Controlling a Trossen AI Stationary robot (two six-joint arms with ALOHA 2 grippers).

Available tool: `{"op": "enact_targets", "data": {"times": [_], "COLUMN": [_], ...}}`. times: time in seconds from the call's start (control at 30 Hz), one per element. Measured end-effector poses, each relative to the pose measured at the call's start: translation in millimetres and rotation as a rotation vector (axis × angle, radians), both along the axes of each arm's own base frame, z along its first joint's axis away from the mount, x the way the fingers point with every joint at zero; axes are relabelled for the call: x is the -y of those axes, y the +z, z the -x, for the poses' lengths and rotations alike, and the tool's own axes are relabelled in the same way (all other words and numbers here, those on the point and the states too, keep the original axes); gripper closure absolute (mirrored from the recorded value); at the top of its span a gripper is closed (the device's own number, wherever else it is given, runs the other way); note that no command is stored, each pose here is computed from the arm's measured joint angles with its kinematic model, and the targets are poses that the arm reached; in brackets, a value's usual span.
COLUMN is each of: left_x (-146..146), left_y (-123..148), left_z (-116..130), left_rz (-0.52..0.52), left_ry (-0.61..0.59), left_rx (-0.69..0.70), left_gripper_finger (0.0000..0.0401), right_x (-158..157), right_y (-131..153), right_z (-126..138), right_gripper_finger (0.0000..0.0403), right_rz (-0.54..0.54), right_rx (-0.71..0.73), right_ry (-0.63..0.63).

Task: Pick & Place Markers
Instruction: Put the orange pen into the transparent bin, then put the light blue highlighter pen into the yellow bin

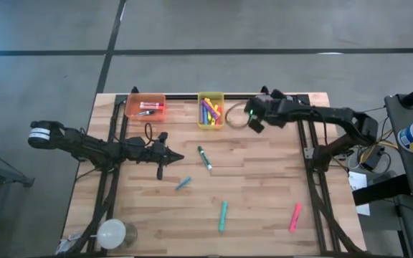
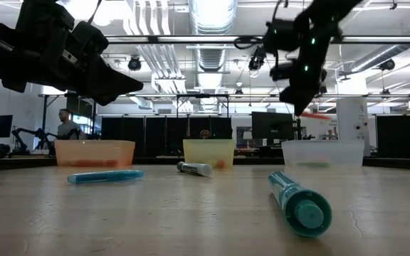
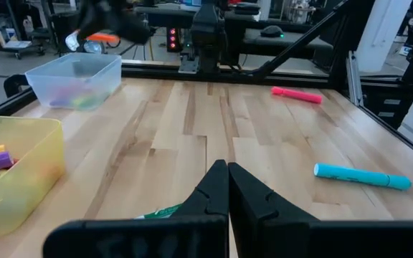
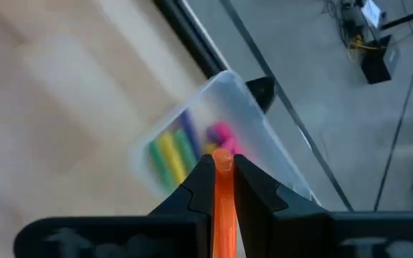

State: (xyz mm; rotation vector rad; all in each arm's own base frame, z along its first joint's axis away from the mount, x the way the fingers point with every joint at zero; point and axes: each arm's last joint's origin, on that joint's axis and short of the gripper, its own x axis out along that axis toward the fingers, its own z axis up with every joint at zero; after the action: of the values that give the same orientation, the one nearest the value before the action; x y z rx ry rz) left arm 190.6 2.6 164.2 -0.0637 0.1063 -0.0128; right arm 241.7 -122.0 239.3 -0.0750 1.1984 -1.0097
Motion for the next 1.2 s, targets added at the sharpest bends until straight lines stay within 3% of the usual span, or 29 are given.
{"op": "enact_targets", "data": {"times": [0.23,0.5,0.87,1.0,1.2], "left_x": [0,0,0,-1,-1], "left_y": [0,0,1,0,0], "left_z": [0,0,0,0,0], "left_rz": [0.000,0.000,-0.009,-0.005,-0.005], "left_ry": [0.000,0.005,0.016,0.018,0.020], "left_rx": [0.000,0.005,0.002,-0.002,-0.005], "left_gripper_finger": [0.0401,0.0401,0.0401,0.0401,0.0401], "right_x": [57,73,73,61,18], "right_y": [-31,-59,-61,-45,-18], "right_z": [26,57,64,58,48], "right_gripper_finger": [0.0373,0.0358,0.0308,0.0329,0.0384], "right_rz": [-0.031,-0.124,-0.131,-0.121,-0.006], "right_rx": [0.039,-0.002,0.017,0.053,0.282], "right_ry": [0.017,-0.078,-0.180,-0.158,-0.013]}}
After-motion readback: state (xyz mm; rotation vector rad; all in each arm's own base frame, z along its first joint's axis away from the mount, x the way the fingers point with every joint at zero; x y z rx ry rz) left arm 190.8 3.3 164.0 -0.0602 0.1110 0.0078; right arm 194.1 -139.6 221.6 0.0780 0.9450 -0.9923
